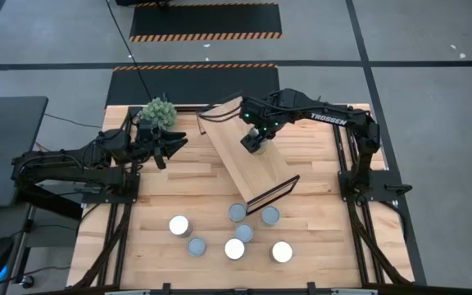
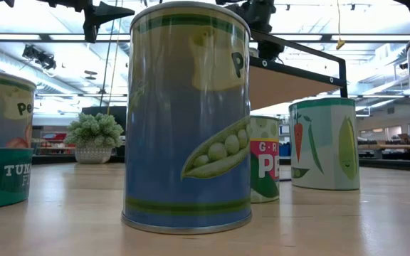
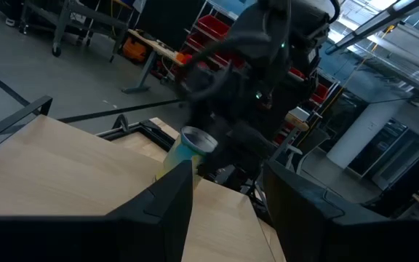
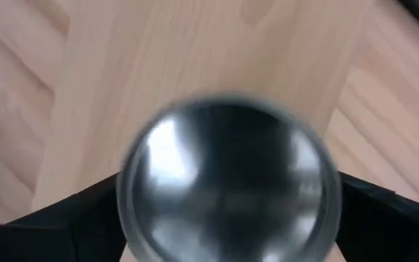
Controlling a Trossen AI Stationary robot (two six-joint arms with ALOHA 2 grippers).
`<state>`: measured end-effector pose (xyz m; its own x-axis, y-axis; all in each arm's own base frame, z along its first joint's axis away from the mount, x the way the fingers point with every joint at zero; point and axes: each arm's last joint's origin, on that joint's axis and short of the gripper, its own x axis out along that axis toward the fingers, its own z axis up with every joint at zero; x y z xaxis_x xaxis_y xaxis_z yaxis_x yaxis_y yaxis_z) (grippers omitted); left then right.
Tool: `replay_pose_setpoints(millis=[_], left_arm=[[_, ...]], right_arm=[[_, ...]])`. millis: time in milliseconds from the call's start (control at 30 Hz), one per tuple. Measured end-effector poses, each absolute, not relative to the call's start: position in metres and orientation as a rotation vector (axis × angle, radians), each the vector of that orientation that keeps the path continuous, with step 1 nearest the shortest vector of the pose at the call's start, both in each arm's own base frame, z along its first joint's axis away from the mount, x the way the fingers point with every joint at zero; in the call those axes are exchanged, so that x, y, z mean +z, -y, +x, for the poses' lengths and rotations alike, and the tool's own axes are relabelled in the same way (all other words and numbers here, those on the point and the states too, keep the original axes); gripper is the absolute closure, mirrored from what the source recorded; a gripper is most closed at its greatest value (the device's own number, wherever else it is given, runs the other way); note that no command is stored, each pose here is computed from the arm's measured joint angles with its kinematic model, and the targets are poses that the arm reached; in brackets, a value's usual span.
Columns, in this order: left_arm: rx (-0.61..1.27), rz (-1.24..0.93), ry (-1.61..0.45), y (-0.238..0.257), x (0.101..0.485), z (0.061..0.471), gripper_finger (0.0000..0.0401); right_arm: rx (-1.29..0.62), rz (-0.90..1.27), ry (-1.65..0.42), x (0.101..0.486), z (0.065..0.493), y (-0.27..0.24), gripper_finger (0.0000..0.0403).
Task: Pick and place cans onto a shelf
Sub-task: Put the blue-yellow can on the shelf
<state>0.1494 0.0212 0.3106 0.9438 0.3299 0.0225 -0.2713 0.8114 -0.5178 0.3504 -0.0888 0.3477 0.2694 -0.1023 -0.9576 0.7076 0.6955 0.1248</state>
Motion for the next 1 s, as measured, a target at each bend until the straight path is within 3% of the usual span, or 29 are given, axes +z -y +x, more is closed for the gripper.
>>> replay_pose_setpoints(millis=[467,1000], left_arm=[[0.322,-0.535,0.113,-0.0212,0.3106,0.1495,0.0227],[0.323,-0.534,0.113,-0.0212,0.3105,0.1495,0.0227]], right_arm=[[-0.424,0.419,-1.253,0.3472,0.3488,0.088,0.008],[0.086,-0.209,-1.31,0.3477,0.3486,0.086,0.0081]])
